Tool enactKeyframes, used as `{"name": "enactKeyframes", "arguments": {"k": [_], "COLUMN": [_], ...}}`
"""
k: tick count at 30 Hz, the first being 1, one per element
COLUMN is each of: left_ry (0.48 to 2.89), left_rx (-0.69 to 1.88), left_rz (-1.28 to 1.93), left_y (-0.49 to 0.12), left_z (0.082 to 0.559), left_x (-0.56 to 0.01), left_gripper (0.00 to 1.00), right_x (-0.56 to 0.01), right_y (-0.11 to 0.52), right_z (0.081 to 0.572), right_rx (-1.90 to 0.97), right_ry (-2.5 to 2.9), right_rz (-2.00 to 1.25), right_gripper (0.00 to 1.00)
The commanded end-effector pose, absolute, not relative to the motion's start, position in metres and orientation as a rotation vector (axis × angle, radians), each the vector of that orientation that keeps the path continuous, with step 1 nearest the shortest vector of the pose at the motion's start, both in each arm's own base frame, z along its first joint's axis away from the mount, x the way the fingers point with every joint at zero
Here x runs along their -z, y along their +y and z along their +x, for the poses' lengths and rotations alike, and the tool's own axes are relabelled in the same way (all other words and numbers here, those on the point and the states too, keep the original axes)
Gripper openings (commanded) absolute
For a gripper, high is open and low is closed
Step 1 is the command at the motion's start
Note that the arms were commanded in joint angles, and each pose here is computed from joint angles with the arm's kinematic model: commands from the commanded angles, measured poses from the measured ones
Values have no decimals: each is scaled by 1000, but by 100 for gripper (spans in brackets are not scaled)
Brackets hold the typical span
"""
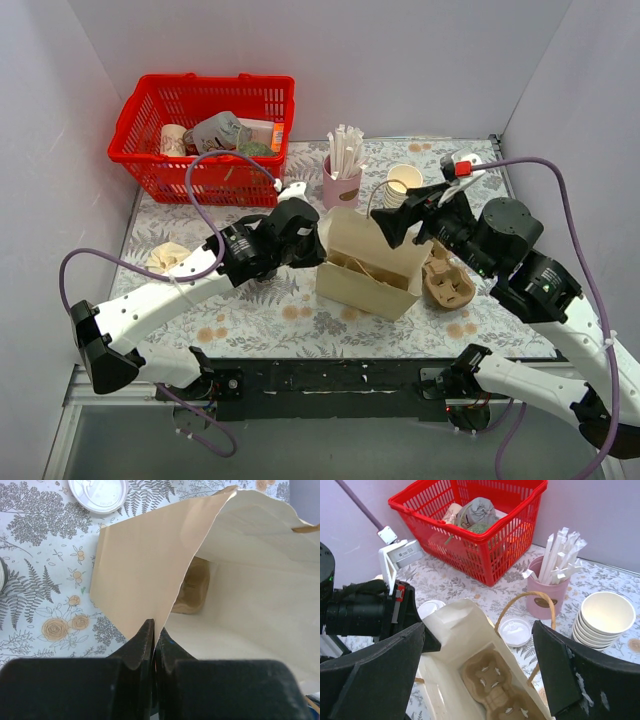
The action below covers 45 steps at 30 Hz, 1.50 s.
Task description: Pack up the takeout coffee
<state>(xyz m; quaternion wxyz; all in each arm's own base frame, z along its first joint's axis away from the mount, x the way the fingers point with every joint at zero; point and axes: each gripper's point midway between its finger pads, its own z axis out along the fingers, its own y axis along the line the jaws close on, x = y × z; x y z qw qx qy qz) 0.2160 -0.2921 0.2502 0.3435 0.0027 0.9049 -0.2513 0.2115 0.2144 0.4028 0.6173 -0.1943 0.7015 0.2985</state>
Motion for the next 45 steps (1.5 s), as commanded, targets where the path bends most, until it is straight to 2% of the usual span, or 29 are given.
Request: {"name": "enactKeyframes", "arguments": {"k": [1, 6, 9, 10, 13, 14, 17, 21, 24, 26, 27, 29, 30, 33, 37, 39, 44, 45], "left_ry": [2331, 2374, 2401, 2409, 2389, 2376, 2315, 2254, 2266, 2300, 2321, 2326, 2388, 2419, 2418, 2405, 2464, 2483], "left_rx": [658, 595, 569, 553, 521, 528, 607, 593, 481, 399, 347, 322, 369, 407, 457, 483, 348, 323], "left_rz": [-87, -220, -249, -248, -288, -296, -288, -344, -401, -484, -520, -602, -598, -631, -597, -567, -565, -558], "left_y": [-282, -268, -263, -261, -249, -247, -242, -224, -203, -181, -169, -148, -150, -146, -161, -167, -171, -171], "left_z": [215, 213, 209, 208, 208, 208, 205, 205, 212, 222, 224, 239, 233, 246, 262, 270, 294, 295], "left_x": [-268, -262, -253, -250, -260, -265, -291, -315, -311, -298, -283, -268, -251, -234, -233, -235, -211, -207], "left_gripper": [0, 0, 23, 48, 69, 82, 98, 98, 98, 98, 98, 98, 98, 98, 98, 98, 87, 82], "right_x": [-427, -434, -432, -431, -432, -434, -431, -412, -404, -403, -424, -415, -432, -412, -360, -353, -332, -334], "right_y": [193, 176, 173, 172, 169, 169, 167, 174, 192, 226, 236, 271, 276, 295, 280, 266, 211, 205], "right_z": [217, 221, 222, 221, 220, 219, 218, 224, 228, 228, 226, 230, 231, 241, 258, 258, 256, 256], "right_rx": [-632, -572, -549, -548, -551, -555, -542, -486, -477, -571, -625, -714, -735, -744, -579, -535, -345, -335], "right_ry": [1596, 1629, 1641, 1644, 1643, 1635, 1646, 1752, 1828, 1854, 1811, 1854, 1822, 1900, 2045, 2054, 2040, 2016], "right_rz": [-334, -245, -243, -242, -226, -223, -238, -284, -388, -514, -540, -653, -659, -692, -603, -543, -366, -335], "right_gripper": [96, 95, 95, 95, 95, 95, 95, 96, 97, 97, 97, 95, 95, 93, 92, 92, 92, 92]}}
